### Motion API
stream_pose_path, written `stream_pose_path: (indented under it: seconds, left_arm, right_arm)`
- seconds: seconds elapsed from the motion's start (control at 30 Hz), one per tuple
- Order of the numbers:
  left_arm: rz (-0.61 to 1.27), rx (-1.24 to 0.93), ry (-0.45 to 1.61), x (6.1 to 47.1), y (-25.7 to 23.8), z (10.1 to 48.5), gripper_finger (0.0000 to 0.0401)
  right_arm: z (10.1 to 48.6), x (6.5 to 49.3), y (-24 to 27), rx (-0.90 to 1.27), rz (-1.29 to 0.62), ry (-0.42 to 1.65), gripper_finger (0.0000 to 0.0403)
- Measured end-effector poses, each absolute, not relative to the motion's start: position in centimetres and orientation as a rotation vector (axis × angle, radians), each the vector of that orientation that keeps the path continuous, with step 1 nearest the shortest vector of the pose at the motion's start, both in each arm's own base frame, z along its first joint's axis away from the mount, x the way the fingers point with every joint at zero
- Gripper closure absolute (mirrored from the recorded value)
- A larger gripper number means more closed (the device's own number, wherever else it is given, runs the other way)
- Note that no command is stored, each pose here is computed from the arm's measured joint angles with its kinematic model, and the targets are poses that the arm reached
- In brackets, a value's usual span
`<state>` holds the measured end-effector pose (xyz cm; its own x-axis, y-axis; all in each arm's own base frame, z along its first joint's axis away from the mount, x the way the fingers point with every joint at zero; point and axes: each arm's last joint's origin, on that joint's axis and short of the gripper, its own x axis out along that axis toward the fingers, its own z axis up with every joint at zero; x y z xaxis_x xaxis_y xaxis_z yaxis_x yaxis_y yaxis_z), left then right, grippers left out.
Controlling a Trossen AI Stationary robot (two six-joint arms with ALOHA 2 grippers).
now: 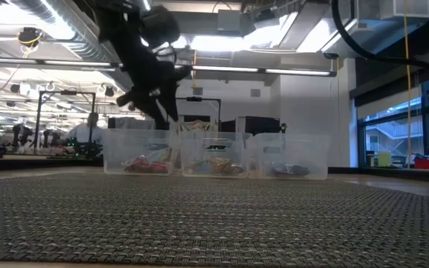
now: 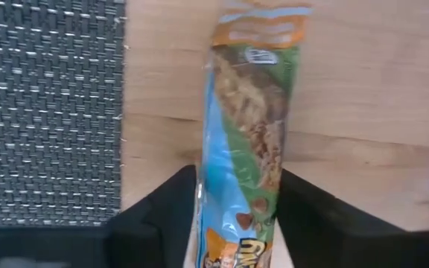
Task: Pick and place Granola Bars by type
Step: Put the orange granola bar into the middle transparent bin
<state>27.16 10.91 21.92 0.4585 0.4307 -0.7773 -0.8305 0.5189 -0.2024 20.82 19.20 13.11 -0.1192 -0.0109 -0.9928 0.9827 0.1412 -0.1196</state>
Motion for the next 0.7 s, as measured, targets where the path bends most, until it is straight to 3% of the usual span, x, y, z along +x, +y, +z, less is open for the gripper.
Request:
stream_pose_path:
  seconds: [0.4, 0.7]
  left_arm:
    - [0.742, -0.536, 0.529, 25.1, 9.8, 27.2, 0.0236]
    - [0.662, -0.503, 0.472, 24.2, 7.9, 29.2, 0.0235]
  right_arm:
    - [13.9, 20.9, 19.3, 0.939, -1.18, 1.406, 0.0322]
    - [20.2, 23.5, 17.7, 0.904, -0.959, 1.144, 0.0321]
